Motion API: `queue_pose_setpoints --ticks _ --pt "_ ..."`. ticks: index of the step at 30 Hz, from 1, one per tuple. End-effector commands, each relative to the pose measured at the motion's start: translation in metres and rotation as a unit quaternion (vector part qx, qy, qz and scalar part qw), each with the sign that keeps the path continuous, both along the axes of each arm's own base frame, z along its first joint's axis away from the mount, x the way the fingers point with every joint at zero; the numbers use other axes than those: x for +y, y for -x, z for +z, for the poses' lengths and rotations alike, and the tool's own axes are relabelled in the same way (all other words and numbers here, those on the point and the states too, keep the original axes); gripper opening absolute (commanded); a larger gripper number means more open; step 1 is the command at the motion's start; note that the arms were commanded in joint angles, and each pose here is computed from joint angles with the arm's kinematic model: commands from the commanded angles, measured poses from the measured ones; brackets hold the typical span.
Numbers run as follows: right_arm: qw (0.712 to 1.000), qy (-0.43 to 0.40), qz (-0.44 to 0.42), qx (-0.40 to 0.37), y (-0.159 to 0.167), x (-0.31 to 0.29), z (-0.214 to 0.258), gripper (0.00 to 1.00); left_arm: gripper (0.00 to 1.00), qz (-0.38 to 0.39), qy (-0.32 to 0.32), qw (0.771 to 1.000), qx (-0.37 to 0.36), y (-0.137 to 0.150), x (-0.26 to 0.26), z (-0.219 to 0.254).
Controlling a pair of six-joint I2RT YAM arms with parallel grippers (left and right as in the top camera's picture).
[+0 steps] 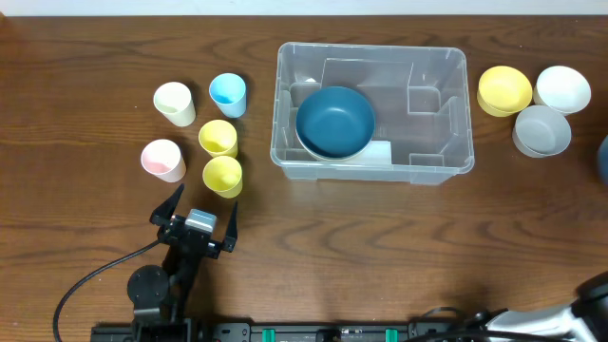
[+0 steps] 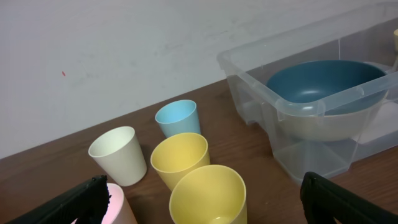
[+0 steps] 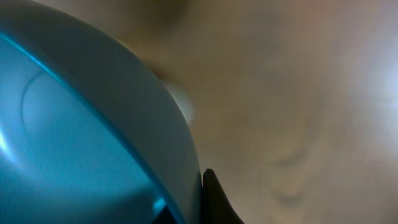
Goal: Pack container
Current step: 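Lift the second teal bowl and stack it into the bin's bowls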
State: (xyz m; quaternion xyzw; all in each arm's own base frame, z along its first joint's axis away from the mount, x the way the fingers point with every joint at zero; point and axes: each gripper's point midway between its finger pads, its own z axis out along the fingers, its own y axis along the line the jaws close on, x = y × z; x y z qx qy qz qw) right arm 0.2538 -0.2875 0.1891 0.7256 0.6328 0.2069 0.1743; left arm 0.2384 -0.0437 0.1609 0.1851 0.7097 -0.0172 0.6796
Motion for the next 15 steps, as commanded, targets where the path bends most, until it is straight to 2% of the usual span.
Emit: queue_pose_setpoints --ticks 1,5,8,11,15 --pt "0.982 0.068 0.096 -0.150 -0.041 0.058 0.111 0.02 0.98 -0.002 -0.006 1.000 0.021 0.000 0.000 -0.016" --pt "0.945 0.156 0.193 -0.211 -0.066 0.131 0.175 0.02 0.98 -0.001 -0.006 1.000 0.021 0.000 0.000 -0.016" --pt "0.911 0.209 0.267 -0.236 -0.084 0.192 0.200 0.02 0.98 -0.002 -0.006 1.000 0.021 0.000 0.000 -0.016" --pt "0.888 0.228 0.325 -0.230 -0.096 0.247 0.200 0.02 0.98 -0.002 -0.006 1.000 0.021 0.000 0.000 -0.016" --pt "0.856 0.229 0.414 -0.207 -0.113 0.322 0.177 0.01 0.98 -0.002 -0.006 1.000 0.021 0.000 0.000 -0.016"
